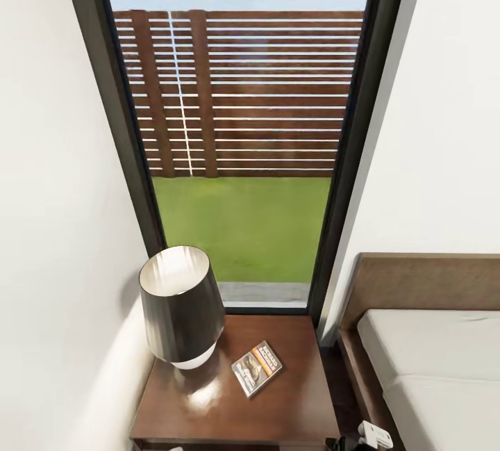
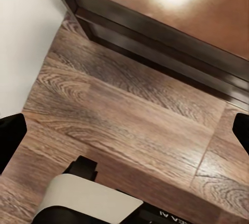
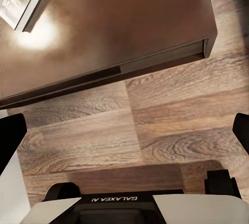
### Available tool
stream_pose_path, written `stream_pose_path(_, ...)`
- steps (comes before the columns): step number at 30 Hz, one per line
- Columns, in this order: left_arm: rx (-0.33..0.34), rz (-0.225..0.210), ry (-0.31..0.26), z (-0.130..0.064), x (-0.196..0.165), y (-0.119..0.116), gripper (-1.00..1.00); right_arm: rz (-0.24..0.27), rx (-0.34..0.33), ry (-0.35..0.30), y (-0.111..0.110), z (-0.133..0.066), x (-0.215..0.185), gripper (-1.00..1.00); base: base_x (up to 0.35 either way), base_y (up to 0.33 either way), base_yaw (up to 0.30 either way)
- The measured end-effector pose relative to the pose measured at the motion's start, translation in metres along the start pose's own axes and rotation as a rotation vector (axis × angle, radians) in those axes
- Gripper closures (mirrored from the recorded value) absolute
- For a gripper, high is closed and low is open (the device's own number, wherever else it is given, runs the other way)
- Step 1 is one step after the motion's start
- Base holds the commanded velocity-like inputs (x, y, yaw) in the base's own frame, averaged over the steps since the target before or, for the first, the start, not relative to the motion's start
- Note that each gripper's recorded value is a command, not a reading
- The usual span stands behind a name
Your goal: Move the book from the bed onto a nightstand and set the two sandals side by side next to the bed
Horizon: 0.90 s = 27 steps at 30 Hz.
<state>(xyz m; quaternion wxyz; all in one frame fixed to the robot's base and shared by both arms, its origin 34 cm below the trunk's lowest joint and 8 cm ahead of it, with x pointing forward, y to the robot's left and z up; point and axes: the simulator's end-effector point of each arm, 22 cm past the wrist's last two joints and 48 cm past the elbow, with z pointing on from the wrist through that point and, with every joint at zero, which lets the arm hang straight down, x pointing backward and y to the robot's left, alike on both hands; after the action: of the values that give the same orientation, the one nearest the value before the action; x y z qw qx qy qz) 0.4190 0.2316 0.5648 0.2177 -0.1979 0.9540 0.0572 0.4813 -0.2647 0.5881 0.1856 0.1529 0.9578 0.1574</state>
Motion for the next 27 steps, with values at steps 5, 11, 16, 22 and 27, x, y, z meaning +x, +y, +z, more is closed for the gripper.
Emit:
stream_pose_path(5,-0.002,0.001,-0.001,0.0004,-0.0006,0.0015,-1.00,0.000,0.000,0.000,0.0000,0.0000,0.0000,-1.00,0.000,0.000,0.000)
stream_pose_path(11,-0.004,0.001,0.000,0.0005,-0.0002,0.0027,-1.00,0.000,0.000,0.000,-0.0001,0.0000,0.0000,-1.00,0.000,0.000,0.000)
stream_pose_path(16,-0.006,0.001,-0.001,0.0010,-0.0012,0.0047,-1.00,-0.001,0.000,0.000,0.0001,0.0000,0.0001,-1.00,0.000,0.000,0.000)
stream_pose_path(22,-0.008,0.002,-0.001,0.0012,-0.0012,0.0058,-1.00,0.000,0.000,0.000,0.0001,0.0000,0.0001,-1.00,0.000,0.000,0.000)
stream_pose_path(27,-0.009,0.001,0.000,0.0013,-0.0010,0.0062,-1.00,-0.001,0.000,0.000,0.0000,0.0000,0.0000,-1.00,0.000,0.000,0.000)
